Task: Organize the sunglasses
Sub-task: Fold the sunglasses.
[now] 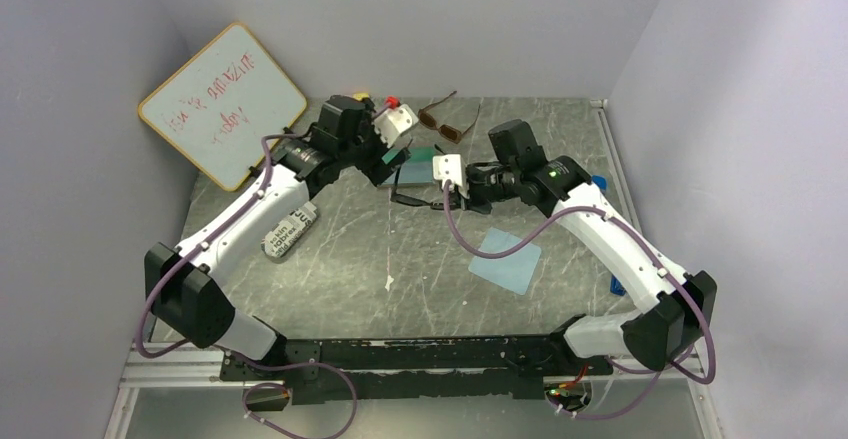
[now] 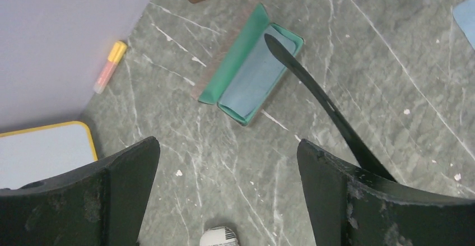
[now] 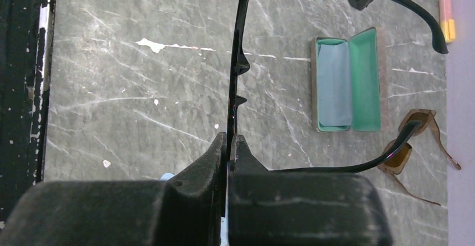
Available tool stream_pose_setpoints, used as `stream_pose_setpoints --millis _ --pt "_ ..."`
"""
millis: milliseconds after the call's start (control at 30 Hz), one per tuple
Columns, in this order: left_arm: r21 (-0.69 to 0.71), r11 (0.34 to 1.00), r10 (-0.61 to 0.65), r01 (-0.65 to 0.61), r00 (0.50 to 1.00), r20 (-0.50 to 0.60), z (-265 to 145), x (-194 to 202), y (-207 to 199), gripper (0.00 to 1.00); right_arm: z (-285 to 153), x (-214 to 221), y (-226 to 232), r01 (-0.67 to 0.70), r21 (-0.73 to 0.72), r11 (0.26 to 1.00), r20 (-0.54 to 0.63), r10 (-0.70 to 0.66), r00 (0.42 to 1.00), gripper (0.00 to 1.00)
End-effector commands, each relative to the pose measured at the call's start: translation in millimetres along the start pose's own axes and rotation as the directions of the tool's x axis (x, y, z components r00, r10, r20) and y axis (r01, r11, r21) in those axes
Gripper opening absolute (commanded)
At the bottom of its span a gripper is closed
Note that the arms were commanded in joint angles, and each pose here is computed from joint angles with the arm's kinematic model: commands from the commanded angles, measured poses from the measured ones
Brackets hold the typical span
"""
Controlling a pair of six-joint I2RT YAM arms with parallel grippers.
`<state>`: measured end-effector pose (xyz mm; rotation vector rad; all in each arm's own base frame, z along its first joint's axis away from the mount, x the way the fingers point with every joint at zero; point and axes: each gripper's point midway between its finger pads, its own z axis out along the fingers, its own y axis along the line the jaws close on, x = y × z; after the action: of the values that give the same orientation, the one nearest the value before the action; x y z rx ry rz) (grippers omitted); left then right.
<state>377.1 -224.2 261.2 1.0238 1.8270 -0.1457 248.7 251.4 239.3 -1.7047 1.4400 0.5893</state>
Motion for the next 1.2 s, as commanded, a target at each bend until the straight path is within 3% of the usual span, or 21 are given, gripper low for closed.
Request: stream_pose_setpoints --millis 0,833,1167 --pt "0.007 0.998 0.063 -0.063 0.998 0.005 -6 -13 -9 0.96 -5 -13 6 0.06 -0.002 0.998 0.046 -0.059 0.997 0.0" --pt "0.279 0.938 0.19 -0.205 0.979 0.077 -6 -17 -103 0.96 7 -15 31 0.108 -0.099 0.989 0.036 -0.105 0.994 0.0" --pt "0.413 0.877 0.215 -0.246 0.969 0.122 -18 -17 -141 0.96 9 -15 33 0.12 -0.102 0.988 0.033 -0.117 0.993 0.0"
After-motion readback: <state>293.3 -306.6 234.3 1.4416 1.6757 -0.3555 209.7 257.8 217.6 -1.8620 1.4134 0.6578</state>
